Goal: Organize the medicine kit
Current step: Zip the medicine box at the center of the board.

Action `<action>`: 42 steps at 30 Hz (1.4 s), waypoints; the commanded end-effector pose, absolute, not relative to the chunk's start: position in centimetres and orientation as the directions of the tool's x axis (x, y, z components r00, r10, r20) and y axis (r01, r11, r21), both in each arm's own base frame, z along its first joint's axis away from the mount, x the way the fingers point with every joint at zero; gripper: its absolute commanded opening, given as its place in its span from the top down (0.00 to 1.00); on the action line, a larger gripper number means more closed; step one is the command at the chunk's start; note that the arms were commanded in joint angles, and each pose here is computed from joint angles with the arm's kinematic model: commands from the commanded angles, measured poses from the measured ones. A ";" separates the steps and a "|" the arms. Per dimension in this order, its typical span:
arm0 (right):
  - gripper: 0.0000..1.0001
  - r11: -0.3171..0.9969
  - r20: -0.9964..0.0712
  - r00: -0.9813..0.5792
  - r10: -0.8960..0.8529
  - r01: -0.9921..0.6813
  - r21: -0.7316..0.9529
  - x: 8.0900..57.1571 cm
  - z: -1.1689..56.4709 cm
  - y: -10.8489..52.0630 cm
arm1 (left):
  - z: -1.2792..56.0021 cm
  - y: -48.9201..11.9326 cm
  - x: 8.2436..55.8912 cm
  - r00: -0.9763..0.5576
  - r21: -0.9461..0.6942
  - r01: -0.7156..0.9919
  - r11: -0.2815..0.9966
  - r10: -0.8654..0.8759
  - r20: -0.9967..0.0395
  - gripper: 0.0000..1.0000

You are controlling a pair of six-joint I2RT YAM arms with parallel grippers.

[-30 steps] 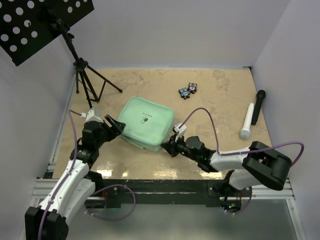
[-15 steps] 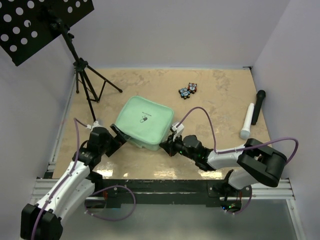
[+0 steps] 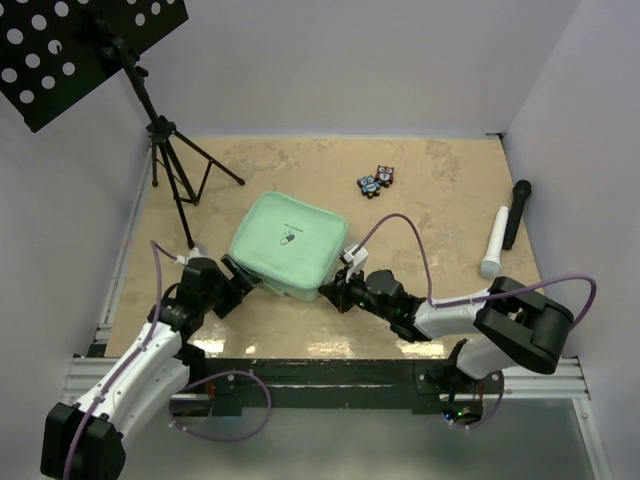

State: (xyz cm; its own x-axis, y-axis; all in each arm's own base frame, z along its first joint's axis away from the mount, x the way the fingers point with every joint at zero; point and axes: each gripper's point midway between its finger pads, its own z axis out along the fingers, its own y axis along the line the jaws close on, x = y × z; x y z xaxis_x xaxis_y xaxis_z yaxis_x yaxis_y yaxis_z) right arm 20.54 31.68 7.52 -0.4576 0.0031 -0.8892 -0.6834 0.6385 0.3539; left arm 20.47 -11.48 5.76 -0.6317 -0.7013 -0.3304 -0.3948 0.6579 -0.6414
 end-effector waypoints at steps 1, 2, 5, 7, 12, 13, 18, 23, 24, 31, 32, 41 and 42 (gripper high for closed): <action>1.00 0.621 -0.911 -0.404 0.083 -0.694 0.365 21.9 10.4 33.0 | 6.8 -12.2 21.3 -0.638 -0.664 -0.358 0.657 -0.691 -0.339 0.14; 1.00 0.620 -0.911 -0.405 0.085 -0.693 0.366 21.9 10.5 33.0 | 7.1 -12.3 21.6 -0.635 -0.670 -0.350 0.654 -0.692 -0.344 0.13; 1.00 0.622 -0.913 -0.402 0.077 -0.696 0.359 21.9 10.4 32.9 | 7.3 -12.5 22.2 -0.634 -0.673 -0.344 0.655 -0.691 -0.348 0.13; 1.00 0.620 -0.914 -0.400 0.074 -0.699 0.356 21.8 10.5 32.9 | 7.3 -12.6 22.5 -0.635 -0.667 -0.345 0.660 -0.688 -0.352 0.14; 1.00 0.620 -0.912 -0.403 0.070 -0.699 0.357 21.7 10.4 32.7 | 7.7 -12.7 23.4 -0.619 -0.669 -0.351 0.655 -0.699 -0.359 0.16; 1.00 0.621 -0.912 -0.405 0.070 -0.698 0.357 21.7 10.3 32.7 | 7.9 -12.7 23.5 -0.614 -0.674 -0.349 0.651 -0.702 -0.361 0.16; 1.00 0.622 -0.911 -0.406 0.068 -0.697 0.357 21.6 10.2 32.5 | 7.5 -11.6 23.4 -0.566 -0.646 -0.419 0.638 -0.740 -0.363 0.11; 1.00 0.619 -0.911 -0.407 0.070 -0.699 0.359 21.6 10.4 32.7 | 5.9 -10.6 22.8 -0.498 -0.647 -0.504 0.572 -0.804 -0.323 0.04; 1.00 0.618 -0.912 -0.405 0.070 -0.700 0.358 21.6 10.5 32.7 | 5.8 -10.8 22.8 -0.488 -0.665 -0.504 0.551 -0.817 -0.308 0.03; 1.00 0.625 -0.914 -0.400 0.064 -0.698 0.350 21.6 10.7 32.5 | 5.3 -11.6 22.8 -0.535 -0.670 -0.470 0.575 -0.789 -0.303 0.00; 1.00 0.626 -0.915 -0.399 0.063 -0.698 0.348 21.7 10.7 32.4 | 5.3 -11.7 22.8 -0.545 -0.664 -0.465 0.585 -0.781 -0.307 0.00; 1.00 0.613 -0.919 -0.394 0.027 -0.719 0.327 21.3 10.3 32.7 | 5.9 -12.3 23.6 -0.542 -0.714 -0.397 0.576 -0.775 -0.324 0.82; 1.00 0.610 -0.918 -0.396 0.017 -0.723 0.324 21.2 10.0 32.6 | 5.7 -12.3 23.6 -0.548 -0.706 -0.402 0.583 -0.771 -0.324 0.93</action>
